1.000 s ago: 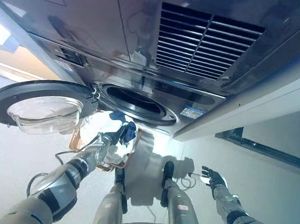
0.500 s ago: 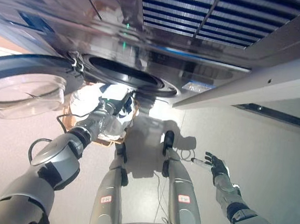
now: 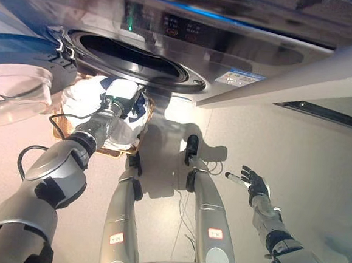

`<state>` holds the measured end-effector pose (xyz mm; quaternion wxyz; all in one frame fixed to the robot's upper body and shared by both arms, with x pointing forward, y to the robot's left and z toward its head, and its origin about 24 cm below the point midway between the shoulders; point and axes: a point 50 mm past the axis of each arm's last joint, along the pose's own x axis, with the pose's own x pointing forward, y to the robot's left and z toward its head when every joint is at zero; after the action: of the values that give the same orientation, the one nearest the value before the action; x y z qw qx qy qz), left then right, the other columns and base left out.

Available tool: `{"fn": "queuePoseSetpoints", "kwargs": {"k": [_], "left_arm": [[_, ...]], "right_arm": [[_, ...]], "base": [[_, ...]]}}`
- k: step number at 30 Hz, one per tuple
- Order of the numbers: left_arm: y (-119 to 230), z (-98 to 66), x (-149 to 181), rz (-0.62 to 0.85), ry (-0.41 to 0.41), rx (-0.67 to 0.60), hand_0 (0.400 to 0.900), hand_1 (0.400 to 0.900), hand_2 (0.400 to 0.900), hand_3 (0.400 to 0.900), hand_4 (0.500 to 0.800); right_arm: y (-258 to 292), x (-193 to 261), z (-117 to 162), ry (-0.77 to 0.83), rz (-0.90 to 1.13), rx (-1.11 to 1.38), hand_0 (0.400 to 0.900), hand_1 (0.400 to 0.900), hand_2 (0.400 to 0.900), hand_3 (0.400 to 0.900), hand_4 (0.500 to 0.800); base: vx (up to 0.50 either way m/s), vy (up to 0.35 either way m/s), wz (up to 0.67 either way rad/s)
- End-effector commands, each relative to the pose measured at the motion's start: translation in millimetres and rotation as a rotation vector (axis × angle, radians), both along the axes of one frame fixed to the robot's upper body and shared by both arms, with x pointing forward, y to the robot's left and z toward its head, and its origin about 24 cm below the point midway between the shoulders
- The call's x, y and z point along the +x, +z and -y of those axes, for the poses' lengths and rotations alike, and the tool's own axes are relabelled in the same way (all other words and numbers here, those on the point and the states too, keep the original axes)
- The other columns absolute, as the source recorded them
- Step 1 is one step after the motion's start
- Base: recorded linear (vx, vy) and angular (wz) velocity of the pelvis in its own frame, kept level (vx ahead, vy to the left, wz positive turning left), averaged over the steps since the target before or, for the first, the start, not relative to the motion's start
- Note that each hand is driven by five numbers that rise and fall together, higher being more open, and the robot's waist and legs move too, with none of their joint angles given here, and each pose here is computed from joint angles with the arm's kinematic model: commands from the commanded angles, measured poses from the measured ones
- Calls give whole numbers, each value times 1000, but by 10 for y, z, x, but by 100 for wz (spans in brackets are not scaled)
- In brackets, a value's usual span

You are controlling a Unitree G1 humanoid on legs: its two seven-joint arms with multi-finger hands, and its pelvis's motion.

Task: Put the clothes in the basket into the washing machine.

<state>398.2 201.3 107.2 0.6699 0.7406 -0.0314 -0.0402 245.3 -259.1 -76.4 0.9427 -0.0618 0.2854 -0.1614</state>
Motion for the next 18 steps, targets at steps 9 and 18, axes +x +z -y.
{"fn": "queuePoseSetpoints", "kwargs": {"k": [9, 18], "left_arm": [[874, -286, 177, 234, 115, 110, 900, 900, 900, 900, 800], [1048, -394, 189, 218, 165, 167, 900, 900, 900, 900, 800]], "right_arm": [[75, -54, 304, -199, 32, -18, 900, 900, 900, 900, 800], [-76, -408, 529, -355, -38, 20, 900, 900, 900, 900, 800]], "base": [[22, 12, -1], [3, 9, -2]]}}
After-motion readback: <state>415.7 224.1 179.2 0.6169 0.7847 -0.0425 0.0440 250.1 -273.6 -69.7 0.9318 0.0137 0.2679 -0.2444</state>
